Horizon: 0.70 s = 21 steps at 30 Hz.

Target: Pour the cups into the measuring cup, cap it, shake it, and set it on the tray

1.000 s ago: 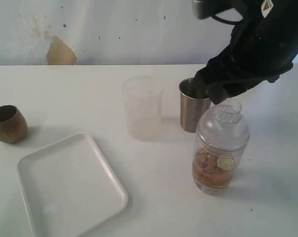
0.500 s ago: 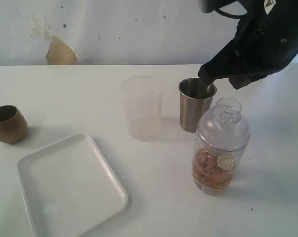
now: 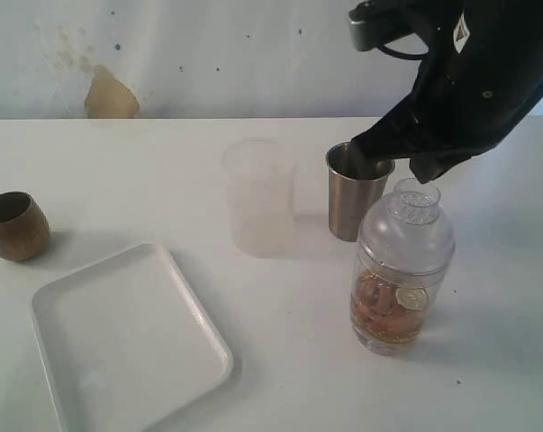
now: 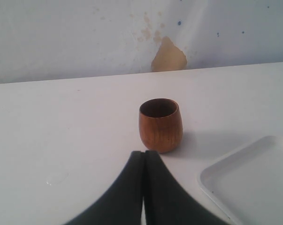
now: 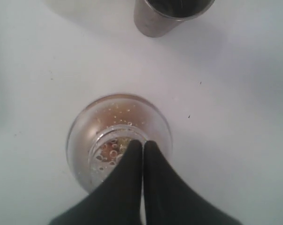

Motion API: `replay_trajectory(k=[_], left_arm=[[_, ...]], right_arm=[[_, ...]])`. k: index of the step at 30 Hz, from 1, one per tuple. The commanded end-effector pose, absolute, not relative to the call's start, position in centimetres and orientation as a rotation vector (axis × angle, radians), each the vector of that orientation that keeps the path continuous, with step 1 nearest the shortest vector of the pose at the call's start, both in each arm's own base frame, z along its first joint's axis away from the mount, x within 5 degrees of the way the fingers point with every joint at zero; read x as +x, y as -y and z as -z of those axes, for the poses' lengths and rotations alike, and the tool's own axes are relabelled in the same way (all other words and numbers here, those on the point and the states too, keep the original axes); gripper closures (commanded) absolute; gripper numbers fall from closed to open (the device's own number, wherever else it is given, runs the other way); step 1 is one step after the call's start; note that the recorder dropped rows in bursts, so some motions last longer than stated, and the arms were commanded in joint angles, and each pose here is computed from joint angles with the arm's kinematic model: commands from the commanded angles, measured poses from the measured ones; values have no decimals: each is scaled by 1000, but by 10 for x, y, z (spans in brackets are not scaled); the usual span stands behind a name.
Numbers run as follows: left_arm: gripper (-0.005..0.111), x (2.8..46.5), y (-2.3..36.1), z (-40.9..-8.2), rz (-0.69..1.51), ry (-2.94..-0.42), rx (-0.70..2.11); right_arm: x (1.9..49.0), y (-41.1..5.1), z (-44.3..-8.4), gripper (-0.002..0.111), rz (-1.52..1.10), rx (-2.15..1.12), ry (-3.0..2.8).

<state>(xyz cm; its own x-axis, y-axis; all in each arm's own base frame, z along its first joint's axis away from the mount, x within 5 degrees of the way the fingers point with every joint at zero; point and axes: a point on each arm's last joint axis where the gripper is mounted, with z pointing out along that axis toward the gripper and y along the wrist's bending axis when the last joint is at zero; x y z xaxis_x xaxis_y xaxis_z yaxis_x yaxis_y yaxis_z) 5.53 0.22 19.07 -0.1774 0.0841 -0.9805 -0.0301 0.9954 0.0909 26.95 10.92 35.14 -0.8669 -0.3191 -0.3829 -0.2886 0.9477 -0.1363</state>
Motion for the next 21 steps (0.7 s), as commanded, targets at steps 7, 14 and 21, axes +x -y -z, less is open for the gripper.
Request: replay_trajectory(k=[7,14,21], left_arm=[[107,55,-2,-190,-103,-1740,40],[107,55,-2,-190,-103,-1740,40],[107,55,-2,-190,-103,-1740,40]], right_arm=[[275,-109,-337,108,145,-447,-2740],[276,-109,-334,108,150,-450,-2749],[275,-109,-318,108,169,-465,-2800]])
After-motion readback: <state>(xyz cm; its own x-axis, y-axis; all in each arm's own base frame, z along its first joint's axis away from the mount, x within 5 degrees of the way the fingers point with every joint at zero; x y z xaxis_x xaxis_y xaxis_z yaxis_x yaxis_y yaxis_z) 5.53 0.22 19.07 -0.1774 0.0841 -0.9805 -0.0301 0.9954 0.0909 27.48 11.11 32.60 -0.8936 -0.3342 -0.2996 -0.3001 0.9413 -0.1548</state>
